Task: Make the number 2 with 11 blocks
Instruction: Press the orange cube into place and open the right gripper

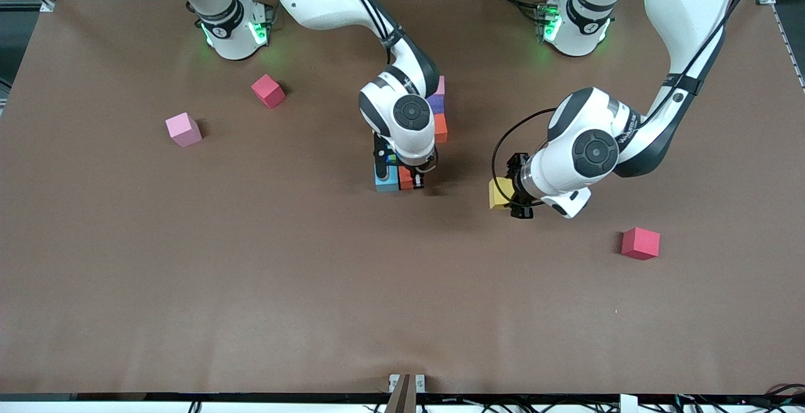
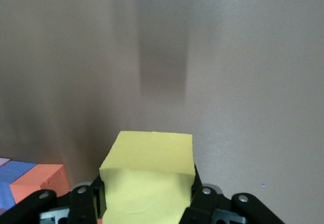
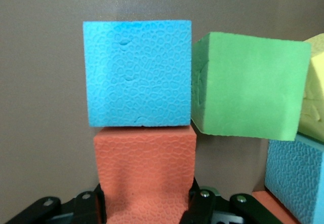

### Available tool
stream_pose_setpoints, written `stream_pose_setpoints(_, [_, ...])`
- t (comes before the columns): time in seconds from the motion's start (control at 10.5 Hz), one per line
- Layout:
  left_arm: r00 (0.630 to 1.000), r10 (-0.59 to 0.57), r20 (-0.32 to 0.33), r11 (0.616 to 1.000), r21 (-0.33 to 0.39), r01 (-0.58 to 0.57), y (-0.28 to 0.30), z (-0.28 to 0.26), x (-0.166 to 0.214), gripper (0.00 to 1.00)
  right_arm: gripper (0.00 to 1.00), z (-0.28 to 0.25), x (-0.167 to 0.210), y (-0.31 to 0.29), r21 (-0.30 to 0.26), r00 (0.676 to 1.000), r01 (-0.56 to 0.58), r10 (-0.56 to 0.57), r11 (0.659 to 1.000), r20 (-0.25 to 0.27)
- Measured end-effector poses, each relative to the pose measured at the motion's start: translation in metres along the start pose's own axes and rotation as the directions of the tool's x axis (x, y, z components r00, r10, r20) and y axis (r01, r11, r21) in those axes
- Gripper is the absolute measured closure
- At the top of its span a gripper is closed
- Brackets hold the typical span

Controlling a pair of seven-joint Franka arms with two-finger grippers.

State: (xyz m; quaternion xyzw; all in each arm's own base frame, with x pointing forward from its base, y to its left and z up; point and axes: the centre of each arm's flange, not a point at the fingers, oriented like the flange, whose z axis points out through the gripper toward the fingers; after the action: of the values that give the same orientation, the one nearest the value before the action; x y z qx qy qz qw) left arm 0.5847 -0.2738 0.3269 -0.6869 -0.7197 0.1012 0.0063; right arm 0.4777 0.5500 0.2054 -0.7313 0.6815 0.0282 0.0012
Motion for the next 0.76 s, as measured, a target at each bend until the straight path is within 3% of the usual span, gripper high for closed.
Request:
stream_pose_setpoints(0.29, [1.000, 0.006, 0.000, 1.000, 0.004, -0.006, -0.002, 0.000, -0.003, 0.41, 0.44, 0.000, 0.000, 0.000, 0.000, 1.000, -0.001, 0.001, 1.000, 0.000])
stream_pose_setpoints(0.57, [1.000, 0.007, -0.001, 1.000, 0.006, -0.007, -0.003, 0.000, -0.003, 0.41, 0.06, 0.010, 0.007, 0.003, -0.017, 1.000, -0.006, 0.006, 1.000, -0.019])
stream_pose_setpoints(0.67, [1.000, 0.007, -0.001, 1.000, 0.006, -0.007, -0.003, 0.000, -0.003, 0.41, 0.00, 0.010, 0.008, 0.002, -0.017, 1.000, -0.008, 0.008, 1.000, -0.021])
stream_pose_setpoints(0.76, [1.000, 0.007, -0.002, 1.000, 0.007, -0.007, -0.003, 0.000, -0.003, 0.41, 0.00, 0.010, 0.009, 0.001, -0.016, 1.000, -0.009, 0.009, 1.000, -0.021])
